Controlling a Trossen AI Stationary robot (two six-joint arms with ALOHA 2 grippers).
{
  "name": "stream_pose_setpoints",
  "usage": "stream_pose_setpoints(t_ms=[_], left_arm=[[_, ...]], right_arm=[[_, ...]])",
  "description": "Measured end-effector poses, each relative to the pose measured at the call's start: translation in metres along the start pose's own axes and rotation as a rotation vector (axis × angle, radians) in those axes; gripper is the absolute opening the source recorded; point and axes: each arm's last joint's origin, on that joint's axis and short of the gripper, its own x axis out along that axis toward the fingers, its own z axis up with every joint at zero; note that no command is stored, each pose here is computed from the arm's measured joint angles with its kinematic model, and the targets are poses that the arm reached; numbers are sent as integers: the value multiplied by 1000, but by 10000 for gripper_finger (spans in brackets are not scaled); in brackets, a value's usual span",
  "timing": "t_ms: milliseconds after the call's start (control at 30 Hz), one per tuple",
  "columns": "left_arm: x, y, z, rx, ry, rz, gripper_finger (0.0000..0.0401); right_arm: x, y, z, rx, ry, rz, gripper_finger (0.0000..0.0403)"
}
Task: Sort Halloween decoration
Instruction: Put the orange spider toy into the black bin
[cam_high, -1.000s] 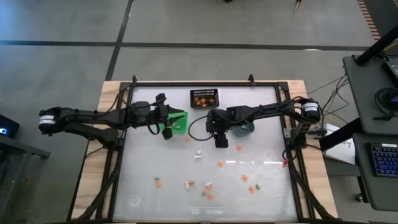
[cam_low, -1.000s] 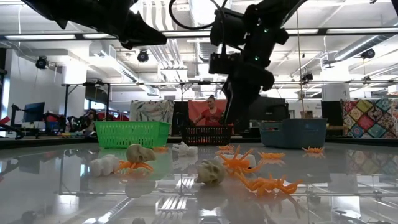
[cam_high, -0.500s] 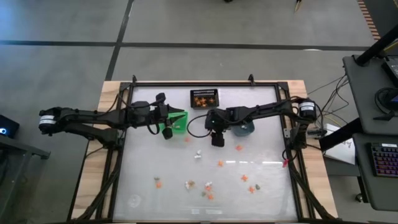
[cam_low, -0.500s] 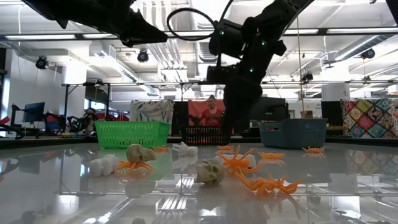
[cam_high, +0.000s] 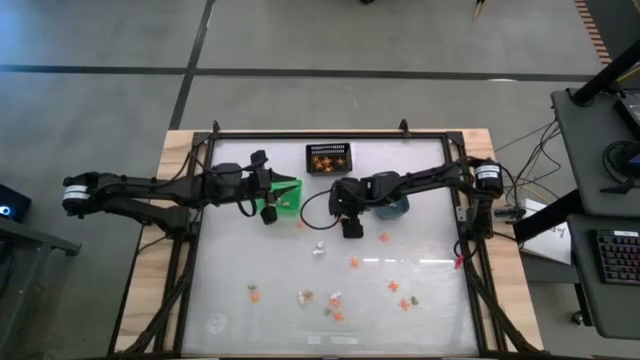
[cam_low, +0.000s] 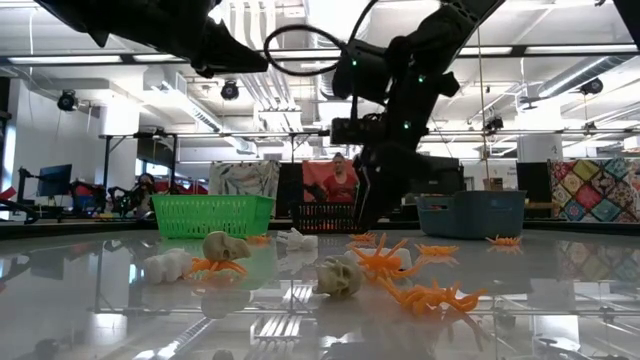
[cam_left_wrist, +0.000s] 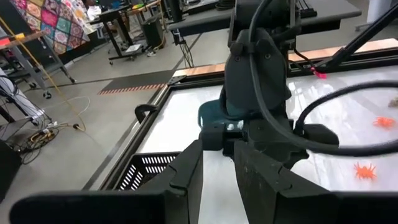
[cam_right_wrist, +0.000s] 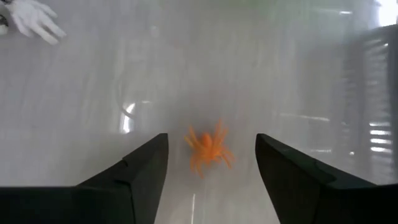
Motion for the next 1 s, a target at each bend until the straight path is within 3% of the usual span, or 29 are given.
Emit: stream_pose_setpoints(t_ms=[67,233,300,533,1000], left_arm=[[0,-1,-2,-11,1,-31,75],[-1,-12,-21,-52,21,-256,75],[-2,-16,-30,-67,48,-298,75],[-3,-19,-43,-90,98,-310,75],[-3,-19,-44,-110,99,-307,75]], right_arm=[[5,1,-2,0,18,4,230],[16,1,-6,0,44,14,228],[18,2,-6,0,49,16,228],[18,2,-6,0,50,16,217],[19,3,-7,0,47,34,128]])
